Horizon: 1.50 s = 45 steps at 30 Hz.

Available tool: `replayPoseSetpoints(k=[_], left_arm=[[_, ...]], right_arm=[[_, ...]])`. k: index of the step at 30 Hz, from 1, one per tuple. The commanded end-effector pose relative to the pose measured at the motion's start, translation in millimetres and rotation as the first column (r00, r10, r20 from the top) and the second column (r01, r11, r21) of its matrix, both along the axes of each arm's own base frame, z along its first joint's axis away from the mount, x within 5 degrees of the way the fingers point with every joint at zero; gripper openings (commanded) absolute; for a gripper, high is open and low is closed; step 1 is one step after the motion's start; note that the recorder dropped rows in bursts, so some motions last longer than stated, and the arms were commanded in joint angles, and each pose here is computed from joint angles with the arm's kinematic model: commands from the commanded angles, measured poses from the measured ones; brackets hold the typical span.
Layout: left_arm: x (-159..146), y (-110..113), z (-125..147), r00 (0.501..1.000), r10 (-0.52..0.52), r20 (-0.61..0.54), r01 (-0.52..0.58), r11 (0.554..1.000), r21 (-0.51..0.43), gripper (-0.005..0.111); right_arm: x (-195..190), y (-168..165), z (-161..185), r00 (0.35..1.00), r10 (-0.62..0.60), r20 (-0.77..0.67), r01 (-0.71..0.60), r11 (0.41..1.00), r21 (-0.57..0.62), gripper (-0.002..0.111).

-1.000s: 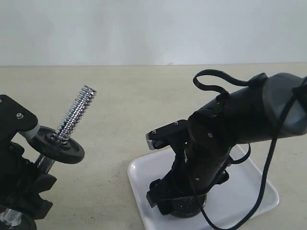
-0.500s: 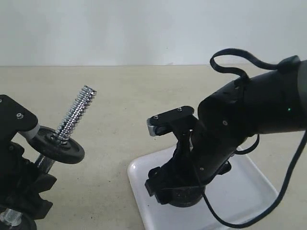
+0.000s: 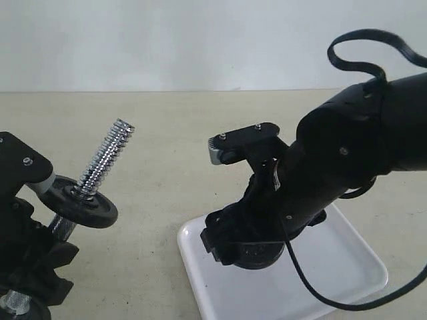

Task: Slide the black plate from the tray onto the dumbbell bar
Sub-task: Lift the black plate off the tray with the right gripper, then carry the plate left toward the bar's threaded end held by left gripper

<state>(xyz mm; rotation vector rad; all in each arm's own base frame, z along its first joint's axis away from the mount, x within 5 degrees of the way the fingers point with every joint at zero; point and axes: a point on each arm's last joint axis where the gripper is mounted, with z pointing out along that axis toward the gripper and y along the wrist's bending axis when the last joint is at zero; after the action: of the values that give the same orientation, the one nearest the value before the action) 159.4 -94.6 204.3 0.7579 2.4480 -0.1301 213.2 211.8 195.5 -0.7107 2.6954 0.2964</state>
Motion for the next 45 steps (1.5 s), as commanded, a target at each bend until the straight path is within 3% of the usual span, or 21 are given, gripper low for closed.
replayPoseSetpoints(k=[1,23,45], left_arm=[[16,-15,32,0.963,-0.028,0.268,0.073,0.985,-0.157,0.004],[16,-15,32,0.919,-0.208,0.334,0.218,0.976,0.007,0.004],[16,-15,31,0.848,-0.381,0.368,0.341,0.924,0.172,0.004]], right_arm=[[-2,-3,22,0.998,-0.005,0.069,0.001,0.998,0.058,0.0],[-29,-30,100,0.968,-0.063,0.242,-0.003,0.965,0.262,0.0],[-38,-25,107,0.984,-0.064,0.166,-0.003,0.927,0.375,0.0]])
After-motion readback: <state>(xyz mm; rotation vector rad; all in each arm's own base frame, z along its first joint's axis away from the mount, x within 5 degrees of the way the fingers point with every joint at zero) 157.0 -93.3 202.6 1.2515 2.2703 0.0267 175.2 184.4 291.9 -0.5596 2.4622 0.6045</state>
